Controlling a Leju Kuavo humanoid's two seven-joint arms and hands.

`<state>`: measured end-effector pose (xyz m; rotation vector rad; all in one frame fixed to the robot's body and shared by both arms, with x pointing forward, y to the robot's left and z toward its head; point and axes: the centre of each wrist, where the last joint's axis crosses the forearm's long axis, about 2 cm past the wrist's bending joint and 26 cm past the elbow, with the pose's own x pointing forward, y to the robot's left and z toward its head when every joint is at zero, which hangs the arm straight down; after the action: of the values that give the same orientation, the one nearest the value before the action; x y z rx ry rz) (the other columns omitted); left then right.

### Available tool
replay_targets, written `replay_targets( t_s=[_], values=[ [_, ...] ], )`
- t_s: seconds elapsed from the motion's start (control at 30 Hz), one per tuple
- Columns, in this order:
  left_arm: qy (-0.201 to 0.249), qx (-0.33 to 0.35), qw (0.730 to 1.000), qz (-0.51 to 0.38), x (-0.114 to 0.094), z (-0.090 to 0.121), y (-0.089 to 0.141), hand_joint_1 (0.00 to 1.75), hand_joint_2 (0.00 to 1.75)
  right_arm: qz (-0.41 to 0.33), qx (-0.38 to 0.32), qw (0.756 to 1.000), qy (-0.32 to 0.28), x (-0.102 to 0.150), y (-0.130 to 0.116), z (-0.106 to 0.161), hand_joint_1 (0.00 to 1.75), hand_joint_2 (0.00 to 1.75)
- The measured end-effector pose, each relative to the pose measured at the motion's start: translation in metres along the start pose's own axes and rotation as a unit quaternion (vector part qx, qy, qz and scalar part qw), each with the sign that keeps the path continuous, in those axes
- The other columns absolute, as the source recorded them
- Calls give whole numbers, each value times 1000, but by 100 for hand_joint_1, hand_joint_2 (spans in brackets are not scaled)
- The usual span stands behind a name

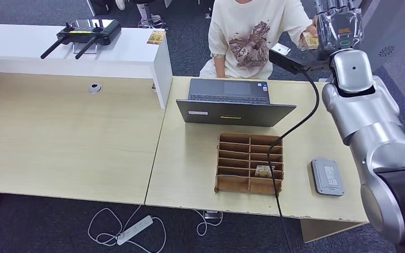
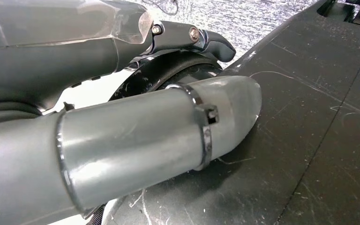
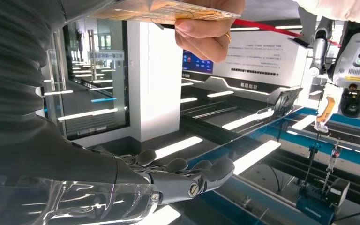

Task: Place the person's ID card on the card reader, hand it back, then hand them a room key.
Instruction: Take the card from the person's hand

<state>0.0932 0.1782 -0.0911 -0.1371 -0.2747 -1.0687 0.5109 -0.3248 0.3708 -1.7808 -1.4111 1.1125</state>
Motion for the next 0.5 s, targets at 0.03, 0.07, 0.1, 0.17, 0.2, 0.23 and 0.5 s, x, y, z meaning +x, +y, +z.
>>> replay_targets(
  t_s=[0.03,0.07,0.1,0.17,0.2,0.23,0.5],
  values=[
    [0,0,1000,0,0,0,0,0,0,1,2,1000,0,0,0,0,0,175],
    [0,0,1000,0,0,0,0,0,0,4,5,1000,1,0,-1,-1,0,175],
    [0,0,1000,0,0,0,0,0,0,8,9,1000,1,0,-1,-1,0,175],
    [0,0,1000,0,0,0,0,0,0,14,17,1000,3,0,-2,-2,0,175],
    [0,0,1000,0,0,0,0,0,0,16,21,1000,4,0,-2,-3,0,175],
    [0,0,1000,0,0,0,0,0,0,17,23,1000,6,0,-2,-3,0,175],
    [0,-1,1000,-6,1,0,0,0,0,28,40,999,11,-1,-1,-4,80,175]
  ],
)
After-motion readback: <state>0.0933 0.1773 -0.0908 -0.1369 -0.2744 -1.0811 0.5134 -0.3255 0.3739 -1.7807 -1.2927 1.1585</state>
